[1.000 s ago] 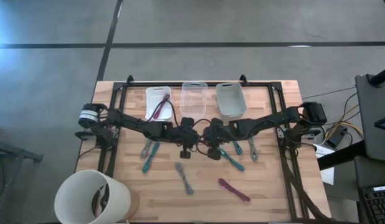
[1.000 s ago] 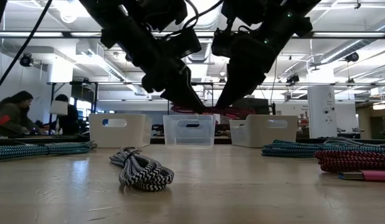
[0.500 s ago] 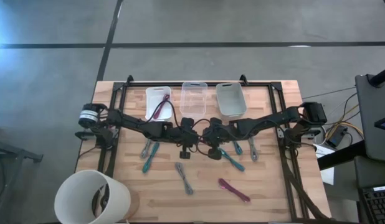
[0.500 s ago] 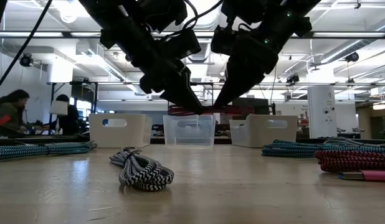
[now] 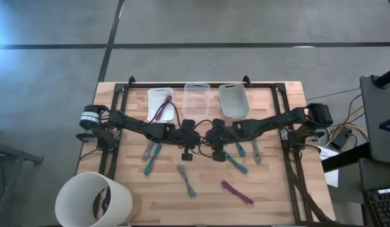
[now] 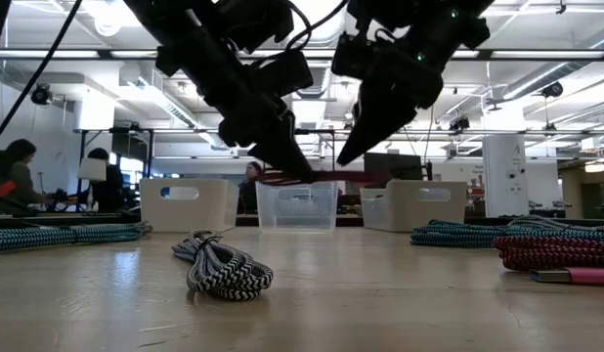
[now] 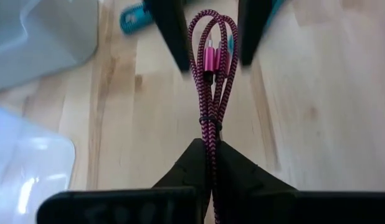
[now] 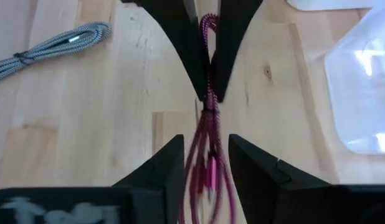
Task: Pick & Place USB Port
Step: Put the top pink charger cable into the white bin
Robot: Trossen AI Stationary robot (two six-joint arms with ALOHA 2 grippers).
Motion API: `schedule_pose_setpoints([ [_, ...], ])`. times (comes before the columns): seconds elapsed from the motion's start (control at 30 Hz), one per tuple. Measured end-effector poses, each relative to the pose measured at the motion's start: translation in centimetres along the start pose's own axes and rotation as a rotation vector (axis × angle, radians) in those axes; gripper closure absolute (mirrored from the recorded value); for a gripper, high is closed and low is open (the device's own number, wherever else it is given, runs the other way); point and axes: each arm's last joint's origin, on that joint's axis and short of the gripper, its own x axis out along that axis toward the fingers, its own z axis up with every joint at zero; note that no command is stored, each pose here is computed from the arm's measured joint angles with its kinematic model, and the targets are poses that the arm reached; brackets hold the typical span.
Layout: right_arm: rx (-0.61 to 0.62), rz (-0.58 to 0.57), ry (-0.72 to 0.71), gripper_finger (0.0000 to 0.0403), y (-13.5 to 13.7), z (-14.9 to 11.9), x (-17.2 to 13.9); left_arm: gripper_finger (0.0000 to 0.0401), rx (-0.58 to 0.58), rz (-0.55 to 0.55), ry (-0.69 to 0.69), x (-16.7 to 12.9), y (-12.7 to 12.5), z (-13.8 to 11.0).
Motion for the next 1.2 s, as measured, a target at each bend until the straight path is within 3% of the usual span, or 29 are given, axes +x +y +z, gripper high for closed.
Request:
schedule_pose_setpoints([
  [0.17,-0.020,-0.030,0.053,0.0264,-0.3,0.7,-2.3,0.0380,-0.081,0.035,0.065,-0.2,0.1,-0.5],
  [0.33,0.040,-0.035,0.095,0.0265,-0.5,0.9,-5.0,0.0380,-0.146,0.226,0.136,-1.8,1.0,-0.1],
  [0.53,0.068,-0.047,0.001,0.0282,-0.9,0.9,-8.1,0.0380,-0.242,0.438,0.174,-4.6,2.4,1.8],
  [0.8,0.139,-0.131,-0.050,0.0301,-1.5,-1.6,-9.8,0.0380,-0.485,0.560,0.239,-8.5,6.0,3.5],
  [0.97,0.171,-0.130,-0.038,0.0307,-1.6,-3.3,-9.1,0.0380,-0.596,0.636,0.308,-8.9,8.5,2.3],
  [1.2,0.223,-0.136,0.017,0.0314,-1.5,-4.8,-7.9,0.0380,-0.800,0.770,0.434,-8.3,11.1,-1.8],
])
